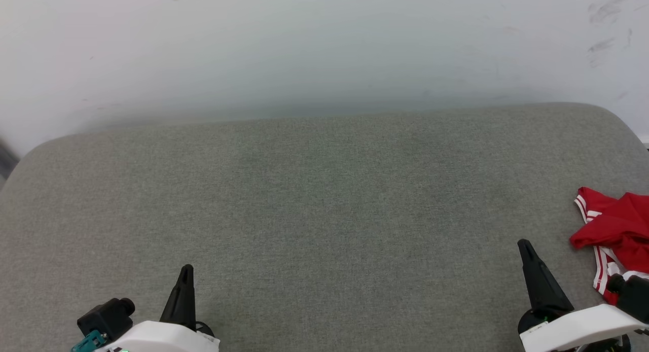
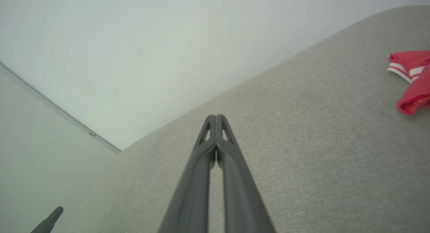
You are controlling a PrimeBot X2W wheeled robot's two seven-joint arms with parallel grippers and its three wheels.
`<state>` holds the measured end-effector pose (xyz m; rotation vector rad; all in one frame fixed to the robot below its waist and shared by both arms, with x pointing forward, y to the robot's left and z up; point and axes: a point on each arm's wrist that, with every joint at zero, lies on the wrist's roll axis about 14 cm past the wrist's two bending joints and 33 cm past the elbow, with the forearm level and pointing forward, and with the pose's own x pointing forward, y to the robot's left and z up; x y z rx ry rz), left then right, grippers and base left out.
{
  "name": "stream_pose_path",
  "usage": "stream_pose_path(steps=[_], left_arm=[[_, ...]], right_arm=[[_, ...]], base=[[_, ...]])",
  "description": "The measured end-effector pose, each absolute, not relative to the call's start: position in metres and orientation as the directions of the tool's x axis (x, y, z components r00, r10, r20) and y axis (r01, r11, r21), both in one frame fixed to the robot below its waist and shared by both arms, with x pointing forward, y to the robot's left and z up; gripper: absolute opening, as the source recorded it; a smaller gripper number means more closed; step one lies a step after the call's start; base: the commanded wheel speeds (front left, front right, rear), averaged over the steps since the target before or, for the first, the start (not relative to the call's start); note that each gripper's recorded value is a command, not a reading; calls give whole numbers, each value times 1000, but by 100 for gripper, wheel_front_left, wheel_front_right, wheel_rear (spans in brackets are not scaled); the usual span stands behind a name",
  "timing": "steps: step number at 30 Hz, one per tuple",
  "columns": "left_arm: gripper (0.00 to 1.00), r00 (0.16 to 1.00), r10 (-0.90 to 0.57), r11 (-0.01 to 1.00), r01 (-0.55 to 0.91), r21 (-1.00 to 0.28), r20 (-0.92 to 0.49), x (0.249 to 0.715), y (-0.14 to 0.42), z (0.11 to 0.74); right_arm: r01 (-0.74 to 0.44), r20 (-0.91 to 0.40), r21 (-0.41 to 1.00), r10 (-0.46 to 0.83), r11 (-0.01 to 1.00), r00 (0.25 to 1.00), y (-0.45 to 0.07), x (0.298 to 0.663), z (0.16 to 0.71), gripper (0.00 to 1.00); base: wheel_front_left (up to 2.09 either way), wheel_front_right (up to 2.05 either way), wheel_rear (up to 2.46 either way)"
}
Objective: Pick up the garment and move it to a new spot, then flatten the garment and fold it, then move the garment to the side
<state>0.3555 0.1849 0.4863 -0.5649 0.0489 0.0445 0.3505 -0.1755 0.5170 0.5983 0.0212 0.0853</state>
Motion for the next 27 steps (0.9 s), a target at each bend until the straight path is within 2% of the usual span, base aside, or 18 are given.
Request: stream_pose_path(steps=[27], left_arm=[[0,995,24,595,-89,-799,-93,367,192,486]], right_arm=[[-34,0,816,58,577,998,-184,363,512,0]], base=[[0,0,0]])
